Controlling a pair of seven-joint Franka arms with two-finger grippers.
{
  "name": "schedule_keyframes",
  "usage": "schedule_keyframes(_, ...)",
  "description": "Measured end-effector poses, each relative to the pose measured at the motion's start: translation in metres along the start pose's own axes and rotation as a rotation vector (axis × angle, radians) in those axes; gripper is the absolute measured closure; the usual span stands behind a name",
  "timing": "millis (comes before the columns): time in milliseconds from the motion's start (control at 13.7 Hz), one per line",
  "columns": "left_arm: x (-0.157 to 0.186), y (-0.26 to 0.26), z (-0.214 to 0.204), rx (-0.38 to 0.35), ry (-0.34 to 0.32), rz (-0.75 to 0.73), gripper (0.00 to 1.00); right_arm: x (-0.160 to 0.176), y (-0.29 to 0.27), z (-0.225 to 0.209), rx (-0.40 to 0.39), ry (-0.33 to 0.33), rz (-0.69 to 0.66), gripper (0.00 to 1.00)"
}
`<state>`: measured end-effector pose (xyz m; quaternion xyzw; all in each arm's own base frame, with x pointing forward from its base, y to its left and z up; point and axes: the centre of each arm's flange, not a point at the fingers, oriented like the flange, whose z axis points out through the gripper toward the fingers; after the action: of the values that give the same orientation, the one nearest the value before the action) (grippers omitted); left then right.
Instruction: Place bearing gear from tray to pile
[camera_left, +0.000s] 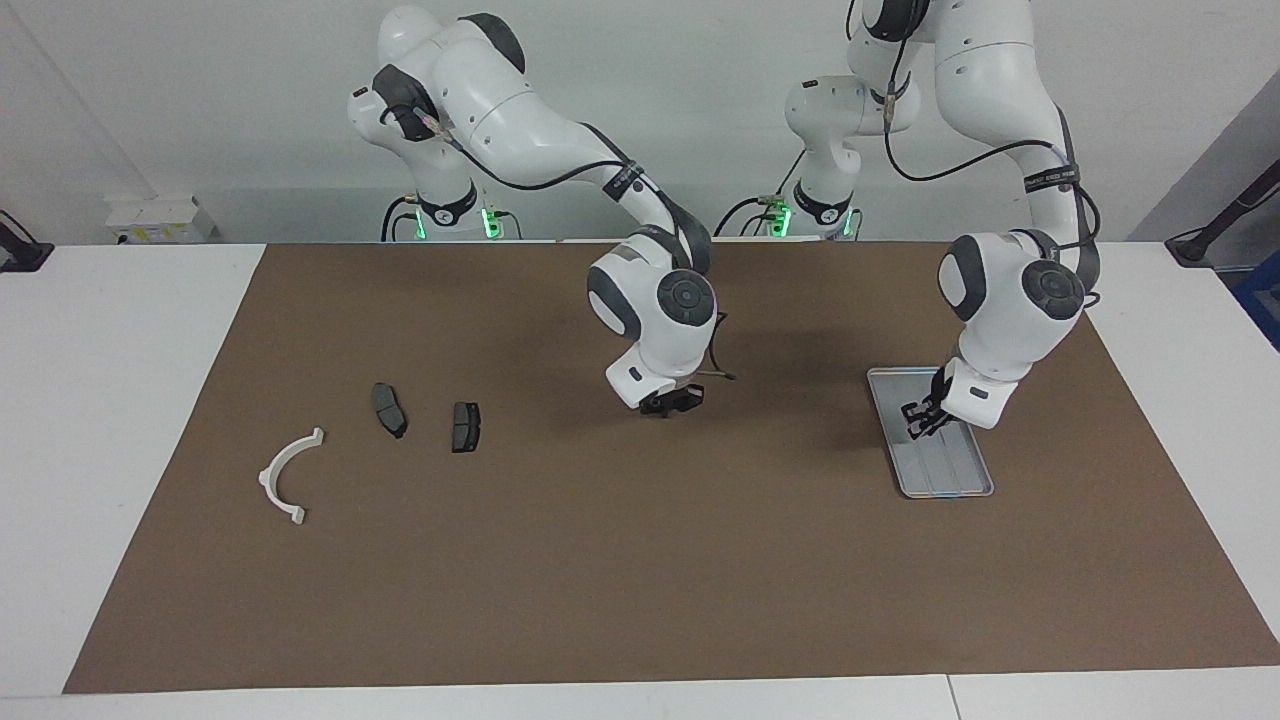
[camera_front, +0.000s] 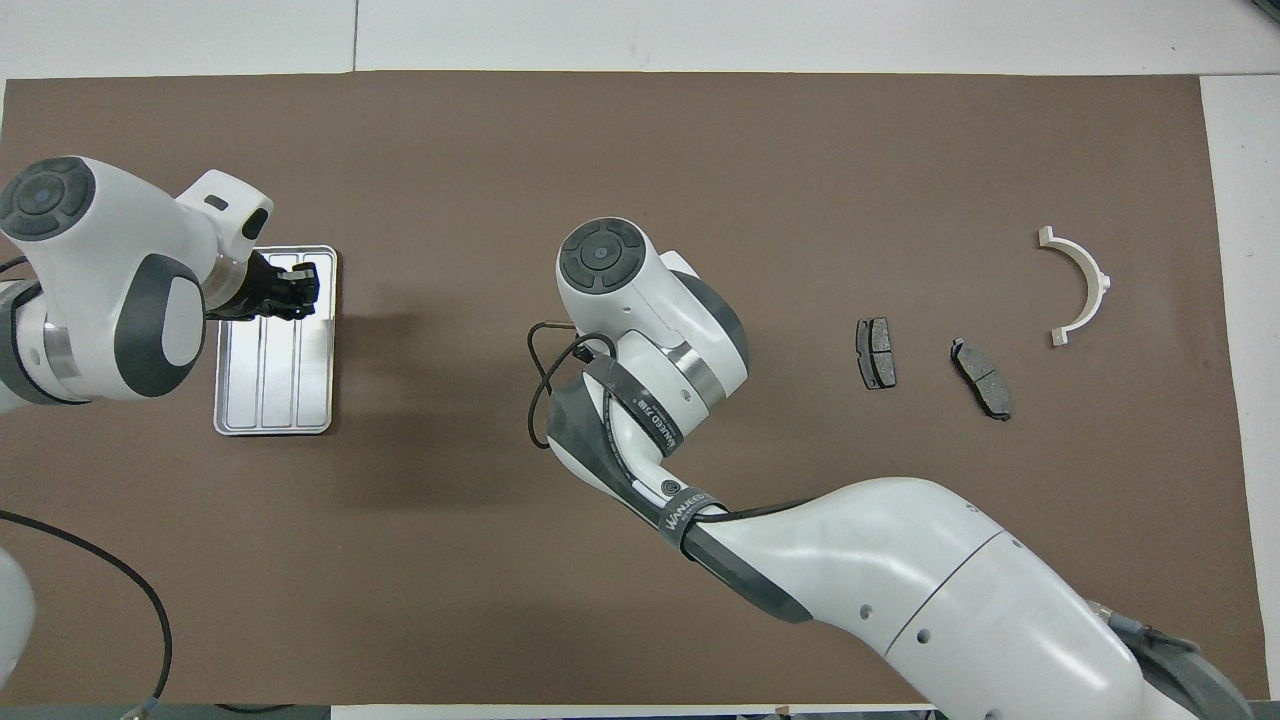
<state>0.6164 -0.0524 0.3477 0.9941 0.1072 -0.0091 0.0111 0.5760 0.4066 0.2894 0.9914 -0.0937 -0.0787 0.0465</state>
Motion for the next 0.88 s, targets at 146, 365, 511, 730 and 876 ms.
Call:
schedule_keyframes(146, -0.007, 0.033, -0.008, -0.004, 0.002, -0.053, 0.76, 0.015, 0.018, -0.016, -0.005, -0.036, -0.016, 0.67)
schedule_keyframes(365, -0.029, 0.097, -0.018, -0.012, 0.012, -0.138, 0.76, 0.047, 0.068, -0.069, 0.021, -0.080, -0.058, 0.67)
schedule_keyframes(511, -0.056, 0.149, -0.019, -0.016, 0.014, -0.192, 0.76, 0.069, 0.108, -0.101, 0.042, -0.078, -0.081, 0.67)
schedule_keyframes(730, -0.109, 0.227, -0.018, -0.039, 0.031, -0.234, 0.76, 0.104, 0.166, -0.111, 0.067, -0.076, -0.131, 0.67)
schedule_keyframes(876, -0.149, 0.277, -0.013, -0.062, 0.041, -0.248, 0.76, 0.125, 0.202, -0.106, 0.078, -0.075, -0.173, 0.67)
